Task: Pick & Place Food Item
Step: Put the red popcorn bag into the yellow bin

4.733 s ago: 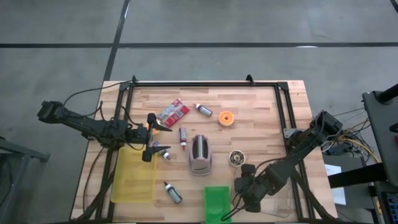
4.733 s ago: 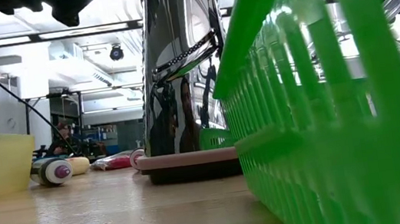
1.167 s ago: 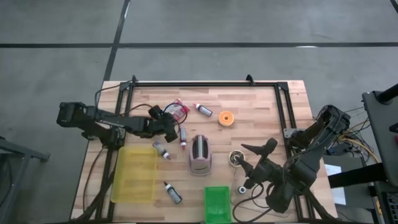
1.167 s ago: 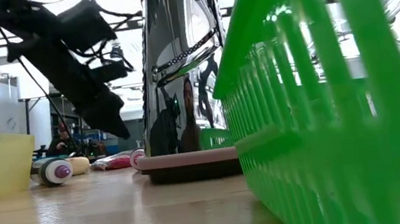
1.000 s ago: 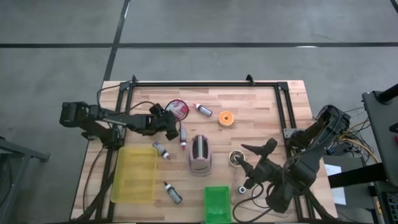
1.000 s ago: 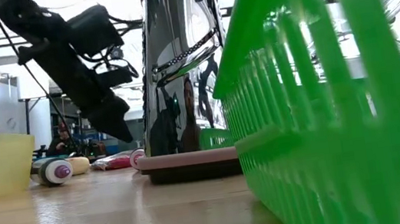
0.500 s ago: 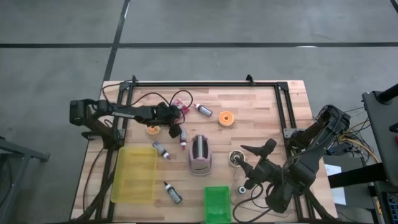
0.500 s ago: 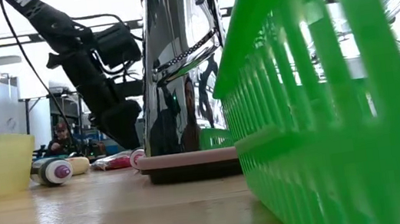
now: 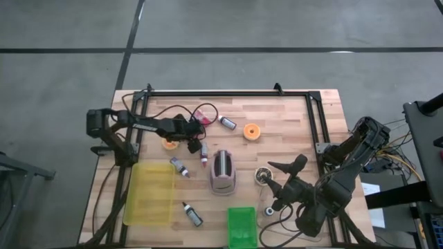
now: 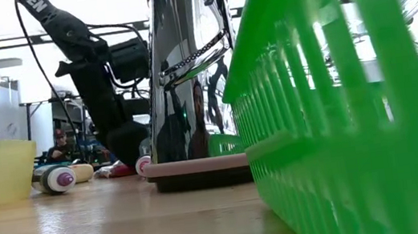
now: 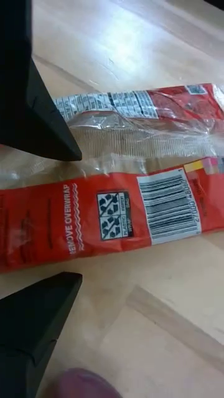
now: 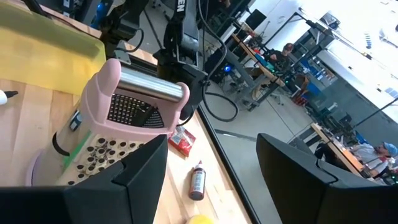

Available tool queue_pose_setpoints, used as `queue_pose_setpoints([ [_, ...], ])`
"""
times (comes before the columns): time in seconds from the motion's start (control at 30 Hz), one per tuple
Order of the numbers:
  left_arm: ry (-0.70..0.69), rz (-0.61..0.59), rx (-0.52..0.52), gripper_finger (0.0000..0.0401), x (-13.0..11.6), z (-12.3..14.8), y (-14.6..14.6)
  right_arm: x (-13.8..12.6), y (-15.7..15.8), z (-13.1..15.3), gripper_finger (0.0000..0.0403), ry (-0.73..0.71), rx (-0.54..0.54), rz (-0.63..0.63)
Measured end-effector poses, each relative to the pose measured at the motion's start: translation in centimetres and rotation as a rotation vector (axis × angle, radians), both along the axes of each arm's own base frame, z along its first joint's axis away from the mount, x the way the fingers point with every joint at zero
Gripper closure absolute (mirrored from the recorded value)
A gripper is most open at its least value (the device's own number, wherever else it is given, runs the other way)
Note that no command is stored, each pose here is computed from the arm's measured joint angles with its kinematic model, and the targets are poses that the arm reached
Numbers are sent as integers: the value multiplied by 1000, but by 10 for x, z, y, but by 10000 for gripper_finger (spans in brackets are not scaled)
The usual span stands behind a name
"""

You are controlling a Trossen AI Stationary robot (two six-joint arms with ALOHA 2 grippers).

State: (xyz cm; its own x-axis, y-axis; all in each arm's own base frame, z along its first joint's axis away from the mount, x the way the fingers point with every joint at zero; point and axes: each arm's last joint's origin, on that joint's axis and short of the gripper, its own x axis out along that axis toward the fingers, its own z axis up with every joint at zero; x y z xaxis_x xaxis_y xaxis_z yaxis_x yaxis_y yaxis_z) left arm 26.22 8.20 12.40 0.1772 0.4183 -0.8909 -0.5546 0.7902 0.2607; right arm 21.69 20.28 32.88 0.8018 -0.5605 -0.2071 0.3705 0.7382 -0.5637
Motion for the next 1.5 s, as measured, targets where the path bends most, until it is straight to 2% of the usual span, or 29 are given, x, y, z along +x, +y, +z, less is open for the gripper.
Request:
queue_pose_setpoints([
  [0.23,-1,9,12,90,3,-6,1,0,0,0,161,2,-2,1],
  [0.37,-13,12,20,120,3,-4,1,0,0,0,161,2,-2,1],
  [0.53,-21,12,22,203,3,-3,1,0,0,0,161,3,-4,2],
  [0.73,2,28,65,354,1,-4,3,0,0,0,161,3,-4,2],
  [0.8,8,34,82,387,1,-4,3,0,0,0,161,3,-3,2],
  [1.1,-8,34,118,399,-1,7,1,0,0,0,161,1,-1,2],
  [1.5,-170,29,210,401,-17,64,-15,0,0,0,161,1,0,2],
])
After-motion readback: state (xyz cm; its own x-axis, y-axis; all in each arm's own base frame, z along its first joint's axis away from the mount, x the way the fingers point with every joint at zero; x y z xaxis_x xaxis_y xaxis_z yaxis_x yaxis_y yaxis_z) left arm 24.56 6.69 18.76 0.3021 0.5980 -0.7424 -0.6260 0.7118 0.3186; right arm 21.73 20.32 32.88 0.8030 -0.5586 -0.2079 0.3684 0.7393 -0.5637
